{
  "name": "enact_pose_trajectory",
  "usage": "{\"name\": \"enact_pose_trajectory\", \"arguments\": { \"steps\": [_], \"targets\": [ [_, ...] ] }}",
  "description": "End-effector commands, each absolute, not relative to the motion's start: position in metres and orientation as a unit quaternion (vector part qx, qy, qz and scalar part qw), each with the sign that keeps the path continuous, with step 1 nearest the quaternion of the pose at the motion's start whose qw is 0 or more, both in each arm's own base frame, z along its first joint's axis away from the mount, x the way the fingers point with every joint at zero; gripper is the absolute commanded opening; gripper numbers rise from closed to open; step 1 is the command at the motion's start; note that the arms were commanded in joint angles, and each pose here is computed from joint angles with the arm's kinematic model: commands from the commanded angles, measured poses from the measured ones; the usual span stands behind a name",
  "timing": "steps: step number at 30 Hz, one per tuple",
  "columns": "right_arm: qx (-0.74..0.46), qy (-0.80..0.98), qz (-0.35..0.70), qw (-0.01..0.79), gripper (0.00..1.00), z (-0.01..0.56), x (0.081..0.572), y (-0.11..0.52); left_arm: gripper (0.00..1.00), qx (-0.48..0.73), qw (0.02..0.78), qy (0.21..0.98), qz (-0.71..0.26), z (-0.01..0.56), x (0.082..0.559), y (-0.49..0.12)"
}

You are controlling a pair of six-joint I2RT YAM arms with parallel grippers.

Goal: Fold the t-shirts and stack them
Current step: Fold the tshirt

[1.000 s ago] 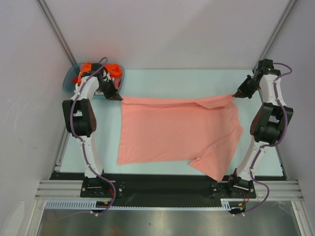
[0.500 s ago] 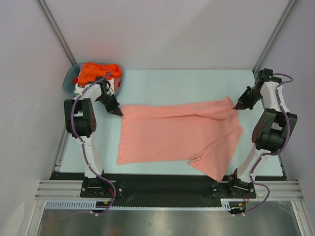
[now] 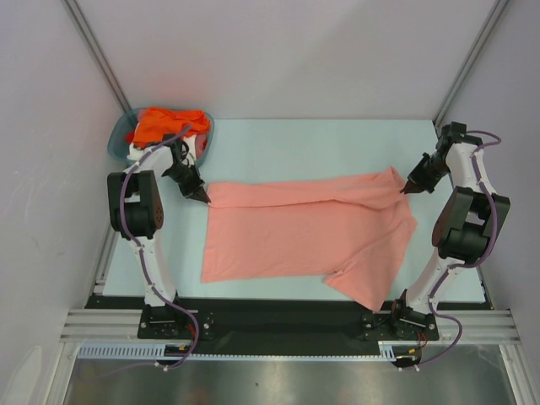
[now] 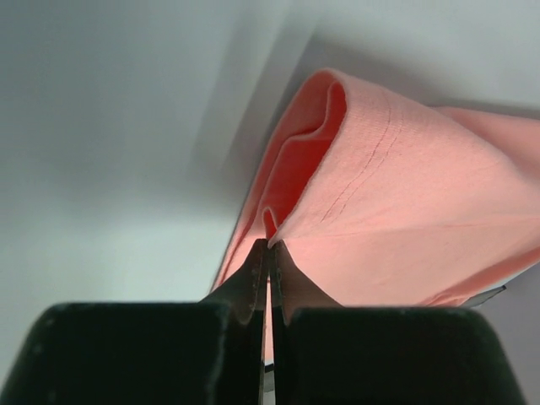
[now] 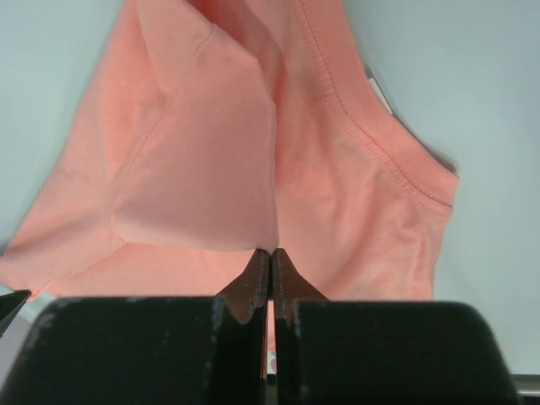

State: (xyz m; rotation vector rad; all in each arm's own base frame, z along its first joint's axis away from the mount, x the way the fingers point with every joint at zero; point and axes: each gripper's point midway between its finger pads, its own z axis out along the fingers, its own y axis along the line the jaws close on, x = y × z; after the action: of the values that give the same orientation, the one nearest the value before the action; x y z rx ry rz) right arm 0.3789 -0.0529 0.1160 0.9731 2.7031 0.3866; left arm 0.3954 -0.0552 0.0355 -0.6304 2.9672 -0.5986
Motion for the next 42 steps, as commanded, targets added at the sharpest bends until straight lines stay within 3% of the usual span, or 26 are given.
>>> {"name": "enact_pose_trajectory", "arguments": {
  "steps": [1,34,39,40,42],
  "targets": [
    [0.328,0.927,0.111,0.144,0.00,0.129,0.372,-0.062,0.00,-0.196,0.032,0.962,-0.190,0.044,0.386,-0.050],
    [0.329,0.935,0.076,0.111,0.00,0.077,0.363,-0.066,0.02,-0.189,-0.002,0.966,-0.178,0.019,0.359,-0.049],
    [0.329,0.936,0.075,0.104,0.03,0.072,0.360,-0.065,0.12,-0.189,0.003,0.969,-0.162,0.026,0.353,-0.044],
    [0.329,0.936,0.069,0.102,0.05,0.071,0.359,-0.067,0.23,-0.190,0.008,0.968,-0.161,0.030,0.352,-0.043],
    [0.329,0.937,0.062,0.105,0.10,0.074,0.359,-0.069,0.30,-0.193,0.016,0.968,-0.162,0.038,0.350,-0.044]
  ]
}}
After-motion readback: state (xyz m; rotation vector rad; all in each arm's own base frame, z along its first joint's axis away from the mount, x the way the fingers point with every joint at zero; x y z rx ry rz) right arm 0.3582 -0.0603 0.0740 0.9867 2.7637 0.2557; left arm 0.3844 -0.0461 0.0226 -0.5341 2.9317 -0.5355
